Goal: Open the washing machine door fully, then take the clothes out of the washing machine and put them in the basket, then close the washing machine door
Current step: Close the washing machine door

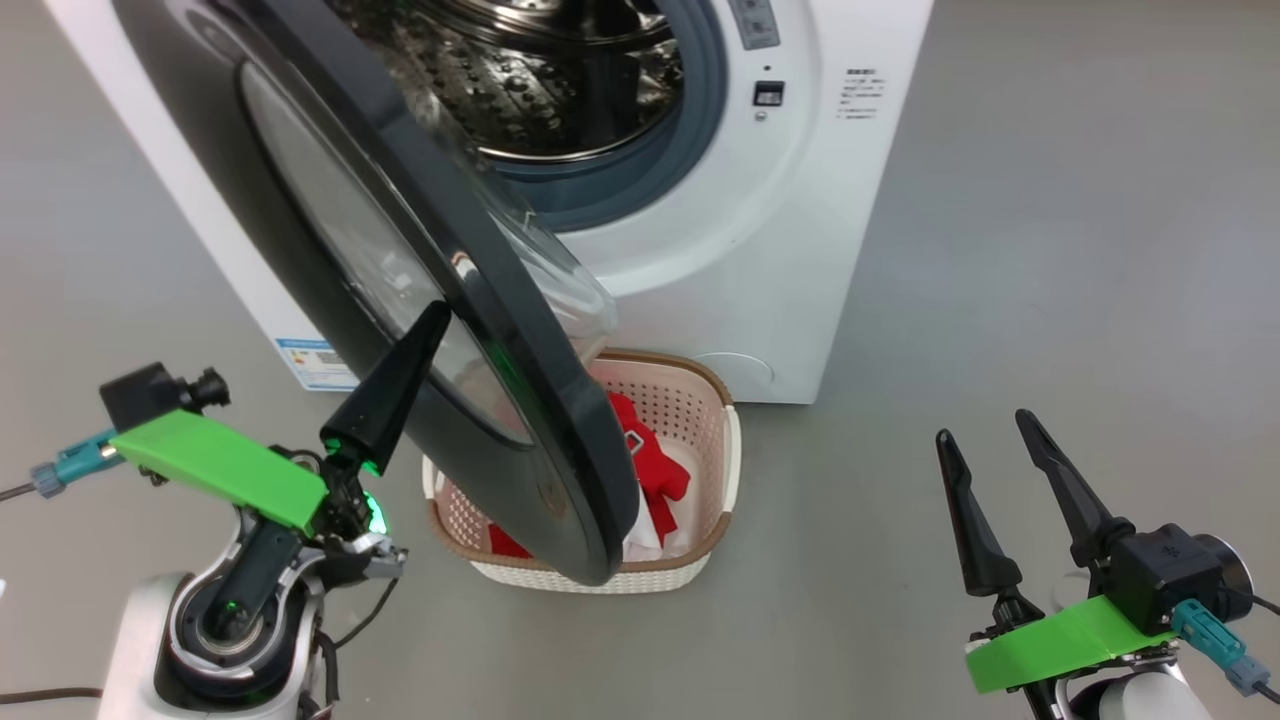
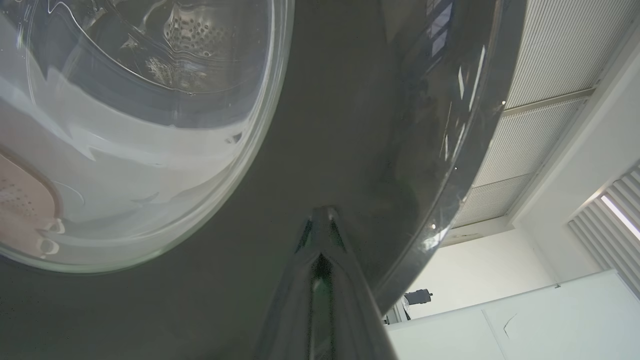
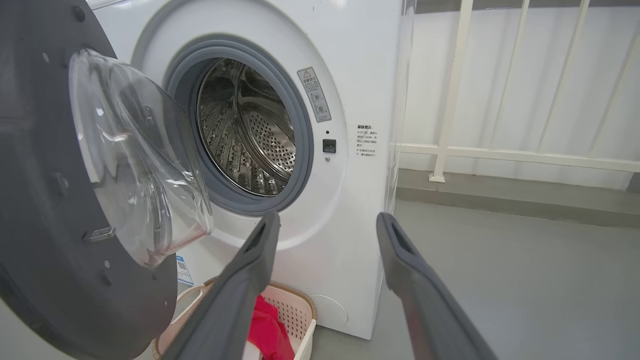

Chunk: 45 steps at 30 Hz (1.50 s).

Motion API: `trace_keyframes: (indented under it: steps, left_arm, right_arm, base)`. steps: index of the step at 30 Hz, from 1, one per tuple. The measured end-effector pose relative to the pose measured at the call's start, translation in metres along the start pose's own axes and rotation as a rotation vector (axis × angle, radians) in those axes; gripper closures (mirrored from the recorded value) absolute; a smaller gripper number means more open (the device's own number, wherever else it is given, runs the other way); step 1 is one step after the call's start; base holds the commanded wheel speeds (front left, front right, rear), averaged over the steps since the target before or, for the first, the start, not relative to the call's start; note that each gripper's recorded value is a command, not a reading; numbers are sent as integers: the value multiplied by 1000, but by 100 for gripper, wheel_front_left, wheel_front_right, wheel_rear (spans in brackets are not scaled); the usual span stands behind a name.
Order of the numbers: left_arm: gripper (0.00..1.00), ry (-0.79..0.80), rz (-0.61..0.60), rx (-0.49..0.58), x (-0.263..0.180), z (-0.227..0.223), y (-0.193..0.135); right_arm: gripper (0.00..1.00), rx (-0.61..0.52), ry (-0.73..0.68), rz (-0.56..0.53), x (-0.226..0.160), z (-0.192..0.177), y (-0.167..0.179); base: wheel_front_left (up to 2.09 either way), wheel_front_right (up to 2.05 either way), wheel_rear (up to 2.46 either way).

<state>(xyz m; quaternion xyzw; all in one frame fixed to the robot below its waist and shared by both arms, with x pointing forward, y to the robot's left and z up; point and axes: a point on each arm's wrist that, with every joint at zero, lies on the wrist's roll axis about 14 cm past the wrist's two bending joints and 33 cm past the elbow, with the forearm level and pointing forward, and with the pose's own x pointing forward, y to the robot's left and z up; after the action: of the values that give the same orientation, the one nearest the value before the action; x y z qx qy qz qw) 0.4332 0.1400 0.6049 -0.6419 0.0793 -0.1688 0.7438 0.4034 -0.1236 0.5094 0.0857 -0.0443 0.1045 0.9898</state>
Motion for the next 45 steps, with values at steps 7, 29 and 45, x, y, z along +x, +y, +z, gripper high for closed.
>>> trace_keyframes:
  steps: [7,29,45]
  left_arm:
    - [100,26,5,-20,14,-12,6]
    - [100,55,-60,-59,63,-37,-4]
    - [100,22,-79,-73,103,-42,-2]
  right_arm:
    - [0,-6,3,-41,-7,0,-13]
    - [0,-9,-3,-131,-19,4,-42]
    - [0,-16,13,-171,-20,-1,-56]
  base:
    - [0,0,0]
    - [0,0,0]
    - [0,0,0]
